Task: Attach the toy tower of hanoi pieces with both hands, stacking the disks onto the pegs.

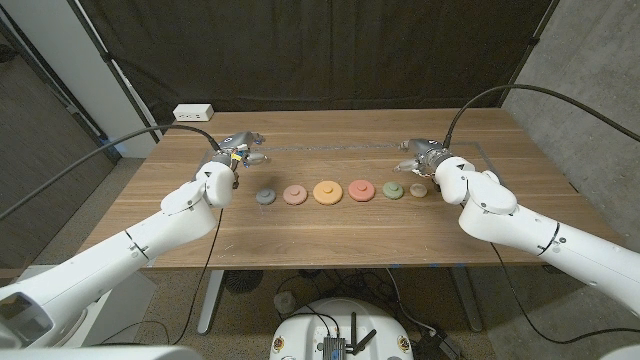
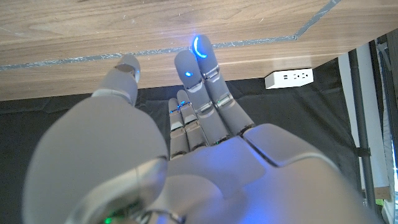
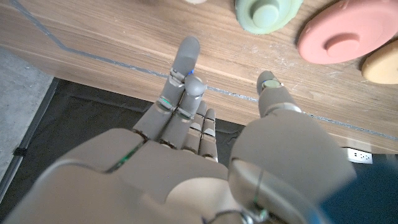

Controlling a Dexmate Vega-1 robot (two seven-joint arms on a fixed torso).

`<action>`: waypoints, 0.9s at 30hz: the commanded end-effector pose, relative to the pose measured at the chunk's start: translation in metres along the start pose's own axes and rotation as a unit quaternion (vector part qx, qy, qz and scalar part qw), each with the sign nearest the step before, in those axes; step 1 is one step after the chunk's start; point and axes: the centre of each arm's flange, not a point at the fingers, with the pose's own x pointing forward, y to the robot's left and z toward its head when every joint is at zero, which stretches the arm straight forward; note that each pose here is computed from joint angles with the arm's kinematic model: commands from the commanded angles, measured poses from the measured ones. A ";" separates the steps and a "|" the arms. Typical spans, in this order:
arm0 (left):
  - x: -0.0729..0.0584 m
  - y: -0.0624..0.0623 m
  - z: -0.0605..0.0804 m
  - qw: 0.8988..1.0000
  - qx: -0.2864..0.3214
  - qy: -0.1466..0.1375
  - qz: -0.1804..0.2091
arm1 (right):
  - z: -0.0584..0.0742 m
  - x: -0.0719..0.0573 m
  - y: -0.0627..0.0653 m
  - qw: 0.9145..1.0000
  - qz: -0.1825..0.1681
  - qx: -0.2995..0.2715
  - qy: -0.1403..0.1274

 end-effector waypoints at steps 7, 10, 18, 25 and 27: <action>-0.005 -0.003 -0.001 1.000 -0.006 0.002 0.006 | 0.001 -0.020 0.016 1.000 0.013 -0.010 0.005; -0.005 -0.003 -0.001 1.000 -0.007 0.002 0.006 | 0.001 -0.023 0.019 1.000 0.015 -0.009 0.006; -0.006 -0.004 -0.001 1.000 -0.006 0.002 0.009 | 0.006 -0.026 0.026 1.000 0.019 -0.012 0.003; -0.005 -0.006 -0.002 1.000 -0.006 0.002 0.006 | 0.015 -0.027 0.026 1.000 0.016 -0.015 -0.001; -0.005 -0.007 -0.002 1.000 -0.007 0.002 0.005 | 0.017 -0.027 0.025 1.000 0.016 -0.016 -0.002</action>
